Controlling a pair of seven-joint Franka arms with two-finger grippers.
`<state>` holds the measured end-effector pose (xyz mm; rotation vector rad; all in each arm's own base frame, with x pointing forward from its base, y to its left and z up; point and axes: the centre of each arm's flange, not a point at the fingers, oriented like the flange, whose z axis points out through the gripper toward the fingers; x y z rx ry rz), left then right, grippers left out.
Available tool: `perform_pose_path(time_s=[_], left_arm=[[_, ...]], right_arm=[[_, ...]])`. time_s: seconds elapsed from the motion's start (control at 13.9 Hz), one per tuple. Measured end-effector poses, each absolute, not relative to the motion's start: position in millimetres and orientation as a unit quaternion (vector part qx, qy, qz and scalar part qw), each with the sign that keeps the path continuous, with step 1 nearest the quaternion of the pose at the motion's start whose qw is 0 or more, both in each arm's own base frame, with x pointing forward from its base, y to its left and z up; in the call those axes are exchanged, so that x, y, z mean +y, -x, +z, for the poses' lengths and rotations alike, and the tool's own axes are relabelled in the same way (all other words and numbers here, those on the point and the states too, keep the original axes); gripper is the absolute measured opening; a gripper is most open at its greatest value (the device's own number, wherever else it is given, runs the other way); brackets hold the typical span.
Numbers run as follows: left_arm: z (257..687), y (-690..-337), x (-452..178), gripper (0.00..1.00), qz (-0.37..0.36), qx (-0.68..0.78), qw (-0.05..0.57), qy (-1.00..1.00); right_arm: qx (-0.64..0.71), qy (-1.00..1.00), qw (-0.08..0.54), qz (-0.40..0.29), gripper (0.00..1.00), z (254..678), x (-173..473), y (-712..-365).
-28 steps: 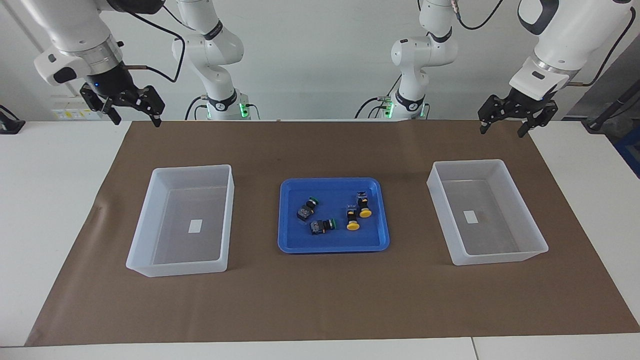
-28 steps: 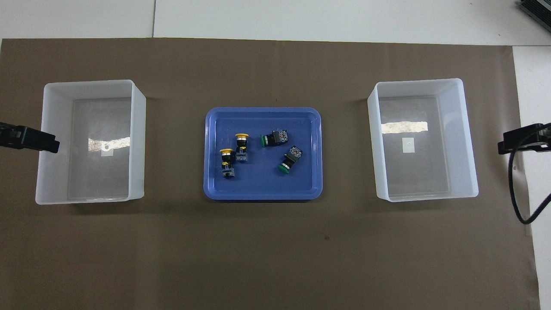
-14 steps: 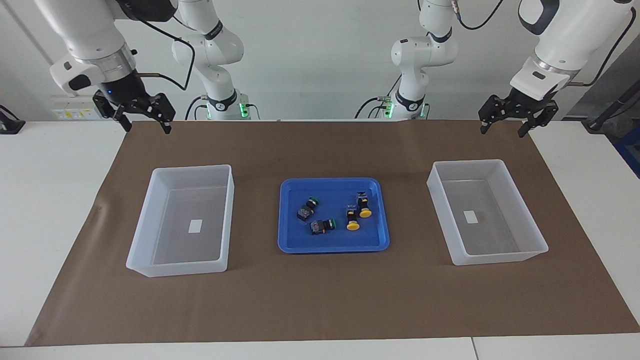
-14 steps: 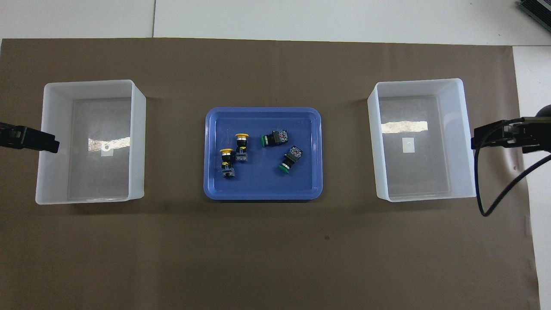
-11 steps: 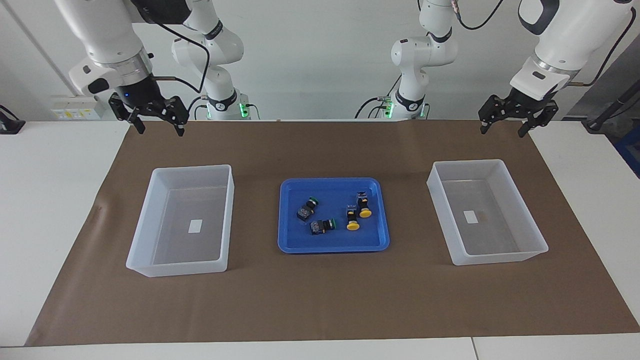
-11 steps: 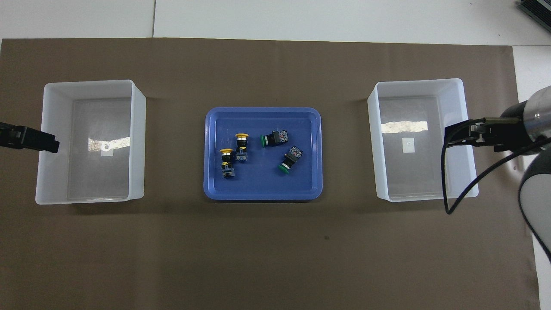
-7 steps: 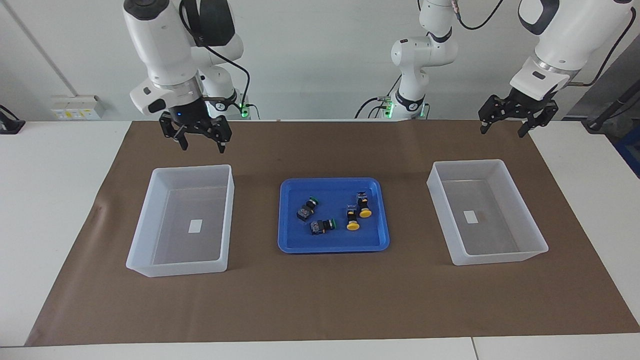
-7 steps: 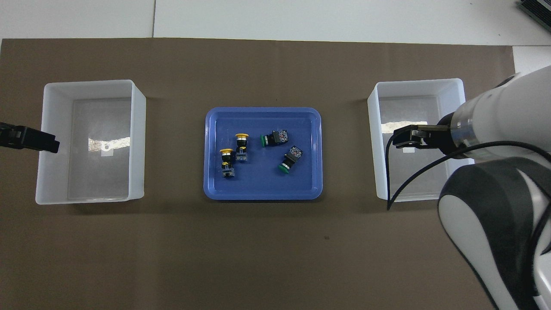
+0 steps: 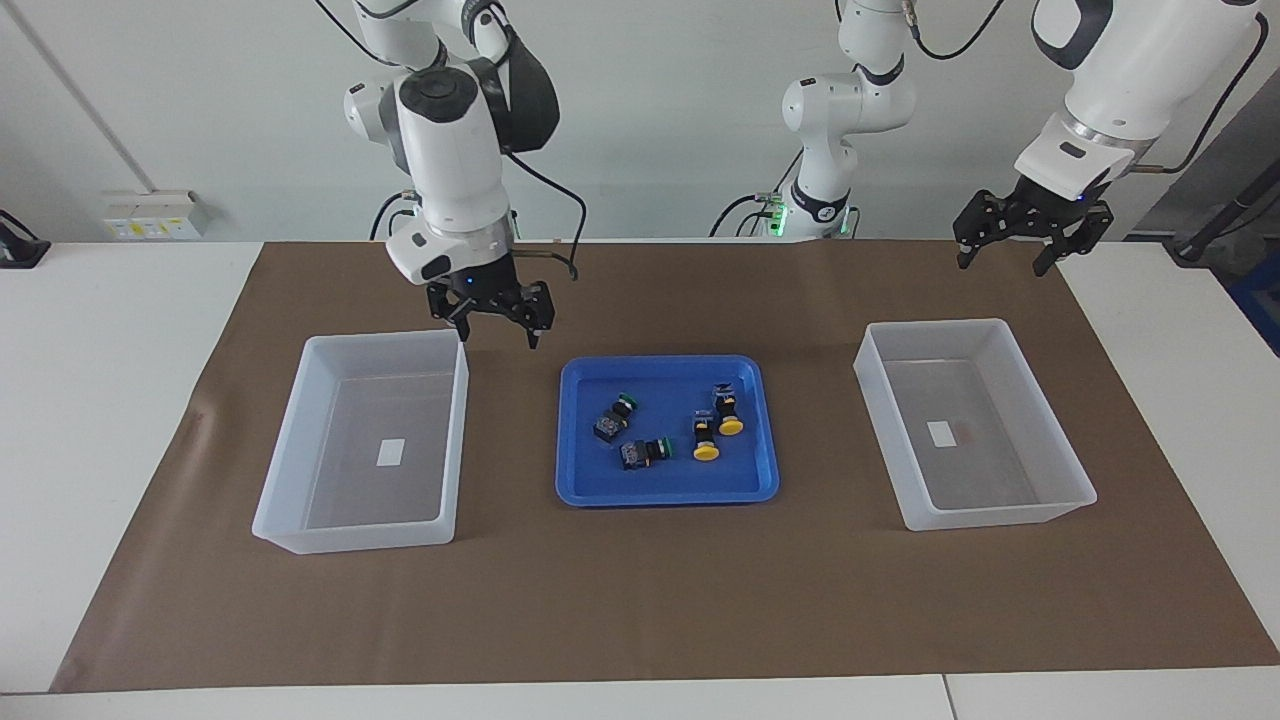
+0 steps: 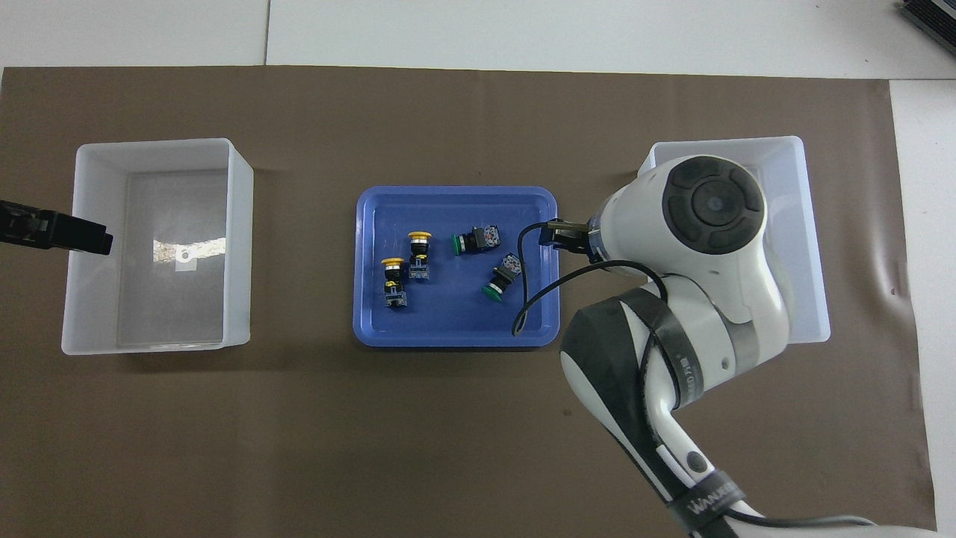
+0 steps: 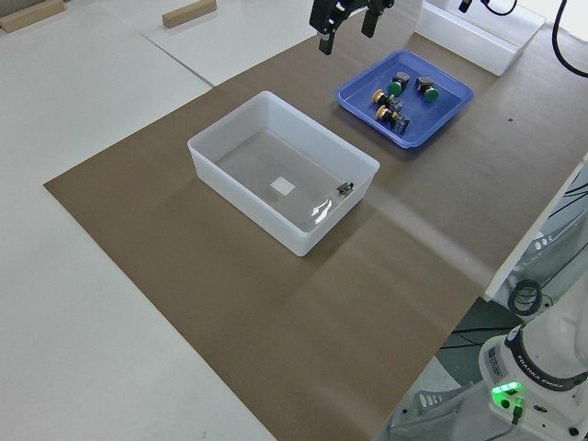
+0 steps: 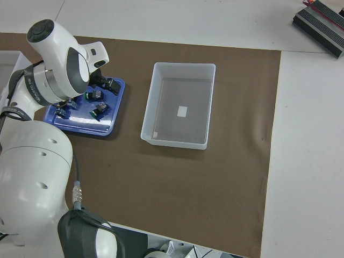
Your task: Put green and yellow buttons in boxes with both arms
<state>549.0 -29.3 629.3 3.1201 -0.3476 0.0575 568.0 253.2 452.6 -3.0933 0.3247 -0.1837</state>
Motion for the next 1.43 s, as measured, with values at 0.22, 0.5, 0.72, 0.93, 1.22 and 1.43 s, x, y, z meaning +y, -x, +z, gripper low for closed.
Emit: perform_pose_path(time_s=[0.22, 0.5, 0.72, 0.93, 1.22, 1.43], left_arm=[[623.5, -552.4, -57.5, 1.00, 0.037, -0.136, 0.001, -0.990], [603.1, -552.3, -116.1, 1.00, 0.059, -0.139, 0.006, -0.988], [566.7, -550.4, -149.0, 1.00, 0.070, -0.126, 0.012, -0.990], [527.9, -547.3, -169.3, 1.00, 0.077, -0.120, 0.028, -0.989], [476.7, -535.1, -201.7, 1.00, 0.093, -0.093, 0.050, -0.990], [446.9, -528.7, -217.1, 1.00, 0.091, -0.075, 0.077, -0.990]], right_arm=[[0.128, 0.989, 0.027, -0.067, 1.00, 418.0, 285.4, -570.8], [0.138, 0.988, 0.036, -0.065, 1.00, 389.3, 312.4, -567.5], [0.133, 0.989, 0.031, -0.059, 1.00, 369.1, 319.7, -566.9], [0.129, 0.990, 0.020, -0.048, 1.00, 338.1, 325.8, -566.5], [0.121, 0.992, 0.011, -0.038, 1.00, 320.8, 334.3, -561.0], [0.115, 0.993, 0.007, -0.033, 0.96, 314.2, 334.5, -557.6]])
